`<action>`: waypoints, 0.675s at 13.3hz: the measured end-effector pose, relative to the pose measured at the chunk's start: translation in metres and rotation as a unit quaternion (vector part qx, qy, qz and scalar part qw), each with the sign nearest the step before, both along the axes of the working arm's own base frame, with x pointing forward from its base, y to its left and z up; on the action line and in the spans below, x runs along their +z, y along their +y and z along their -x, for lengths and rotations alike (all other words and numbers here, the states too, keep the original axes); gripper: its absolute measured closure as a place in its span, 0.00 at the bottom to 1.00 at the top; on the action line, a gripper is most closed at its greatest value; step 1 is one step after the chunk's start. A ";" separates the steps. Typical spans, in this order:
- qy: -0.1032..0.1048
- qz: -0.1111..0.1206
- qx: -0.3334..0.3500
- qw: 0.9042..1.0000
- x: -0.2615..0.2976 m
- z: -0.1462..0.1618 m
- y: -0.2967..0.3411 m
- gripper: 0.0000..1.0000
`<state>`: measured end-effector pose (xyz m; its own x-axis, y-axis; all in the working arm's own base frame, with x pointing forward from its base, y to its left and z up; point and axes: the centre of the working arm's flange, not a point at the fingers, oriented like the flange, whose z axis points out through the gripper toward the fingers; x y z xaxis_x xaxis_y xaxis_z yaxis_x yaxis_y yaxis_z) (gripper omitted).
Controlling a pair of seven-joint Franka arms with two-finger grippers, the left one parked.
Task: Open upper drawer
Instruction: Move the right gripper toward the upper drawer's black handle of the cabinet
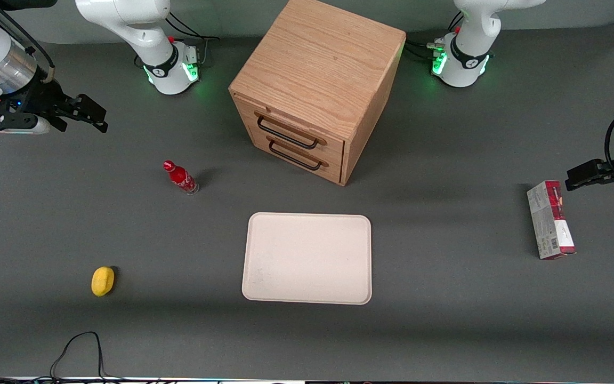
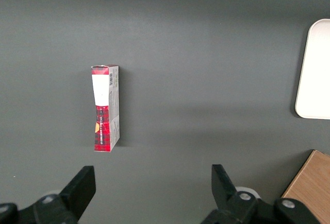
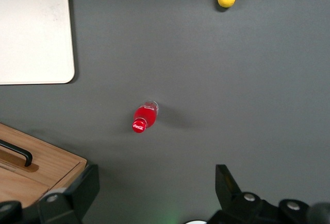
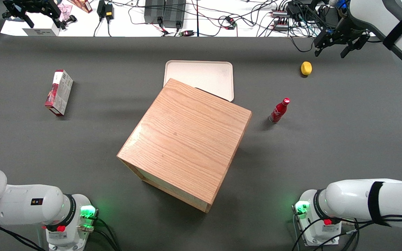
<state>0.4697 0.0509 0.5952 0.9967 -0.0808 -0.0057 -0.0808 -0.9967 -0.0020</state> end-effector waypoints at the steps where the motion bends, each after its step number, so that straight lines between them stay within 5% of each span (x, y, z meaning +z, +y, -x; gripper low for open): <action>1: 0.000 0.000 0.001 1.000 0.000 0.000 0.000 0.00; 5: -0.004 -0.002 0.010 1.000 0.003 -0.017 0.009 0.00; 9: 0.017 -0.013 0.116 0.993 0.002 -0.041 0.127 0.00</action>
<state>0.5104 0.1782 0.5975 0.9876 0.1521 -0.0391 0.1511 -0.9881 -0.0289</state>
